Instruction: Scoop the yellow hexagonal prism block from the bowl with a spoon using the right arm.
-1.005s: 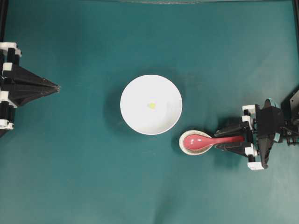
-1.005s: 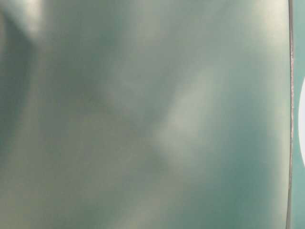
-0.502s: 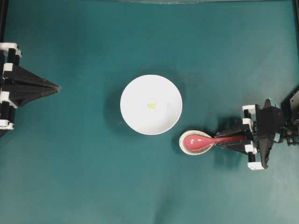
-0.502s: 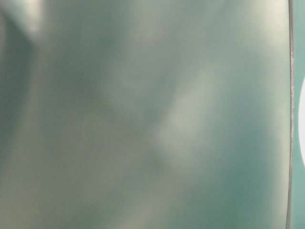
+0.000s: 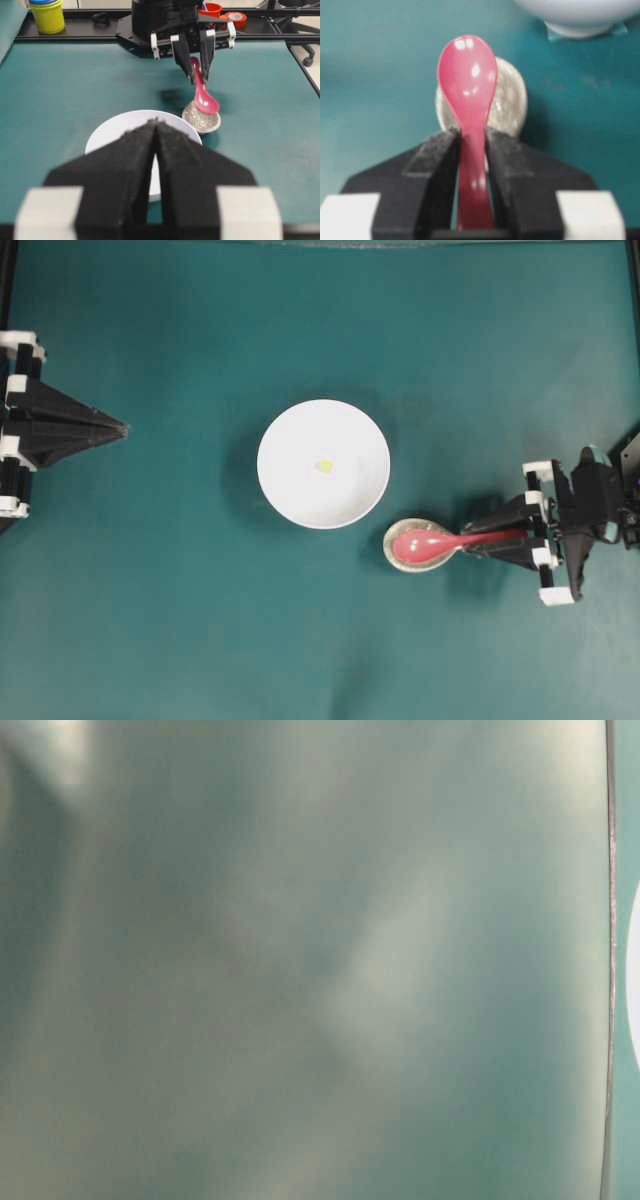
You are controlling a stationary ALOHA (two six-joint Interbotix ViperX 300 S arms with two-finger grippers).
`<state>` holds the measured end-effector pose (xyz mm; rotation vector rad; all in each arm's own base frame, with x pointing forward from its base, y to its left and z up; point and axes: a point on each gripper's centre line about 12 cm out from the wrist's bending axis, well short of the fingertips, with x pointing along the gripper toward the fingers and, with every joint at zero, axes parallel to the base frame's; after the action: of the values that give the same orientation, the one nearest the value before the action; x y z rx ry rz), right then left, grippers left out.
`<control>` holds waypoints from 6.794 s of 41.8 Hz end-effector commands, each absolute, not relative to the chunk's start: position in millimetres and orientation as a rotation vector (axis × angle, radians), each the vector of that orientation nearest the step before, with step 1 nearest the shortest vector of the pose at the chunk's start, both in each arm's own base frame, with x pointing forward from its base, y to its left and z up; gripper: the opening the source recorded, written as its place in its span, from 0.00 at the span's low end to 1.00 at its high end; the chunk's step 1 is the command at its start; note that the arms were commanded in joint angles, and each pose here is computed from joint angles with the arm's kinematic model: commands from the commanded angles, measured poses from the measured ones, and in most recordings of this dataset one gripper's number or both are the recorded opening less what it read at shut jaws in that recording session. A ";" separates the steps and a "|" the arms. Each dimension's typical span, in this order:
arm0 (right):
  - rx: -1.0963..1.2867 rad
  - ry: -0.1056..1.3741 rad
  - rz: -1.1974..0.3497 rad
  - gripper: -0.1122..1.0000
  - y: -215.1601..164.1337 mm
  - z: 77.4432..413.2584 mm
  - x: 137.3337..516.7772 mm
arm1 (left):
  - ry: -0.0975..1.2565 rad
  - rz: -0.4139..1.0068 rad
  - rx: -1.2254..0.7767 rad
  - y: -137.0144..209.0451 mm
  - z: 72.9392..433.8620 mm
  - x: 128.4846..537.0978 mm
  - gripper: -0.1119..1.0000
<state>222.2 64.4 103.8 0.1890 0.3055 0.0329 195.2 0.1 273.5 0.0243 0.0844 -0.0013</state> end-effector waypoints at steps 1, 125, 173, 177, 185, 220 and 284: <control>0.205 0.265 0.039 0.32 63.7 120.8 225.3 | 0.054 -0.001 0.029 0.0 284.7 197.1 0.11; 0.326 1.094 -0.118 0.31 -34.7 197.3 386.3 | 0.040 -0.001 0.029 0.0 287.9 195.0 0.11; 0.308 0.923 -0.136 0.27 -41.1 196.5 410.4 | 0.040 -0.001 0.030 0.0 287.9 195.0 0.11; 0.305 0.897 -0.138 0.15 -41.9 198.7 413.0 | 0.038 -0.001 0.030 0.0 288.0 195.0 0.11; 0.301 0.863 -0.139 0.16 -43.0 203.1 417.4 | 0.044 -0.001 0.030 0.0 287.2 195.3 0.11; 0.316 0.953 -0.040 0.16 -2.7 280.0 348.3 | 0.055 -0.002 0.043 0.1 286.5 195.0 0.11; 0.446 0.950 -0.090 0.26 32.6 177.3 301.0 | 0.058 0.000 0.043 0.4 285.6 195.2 0.11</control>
<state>295.7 31.6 165.9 0.4467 0.9956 -0.1032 192.7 0.1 275.6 0.0381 0.0813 -0.0015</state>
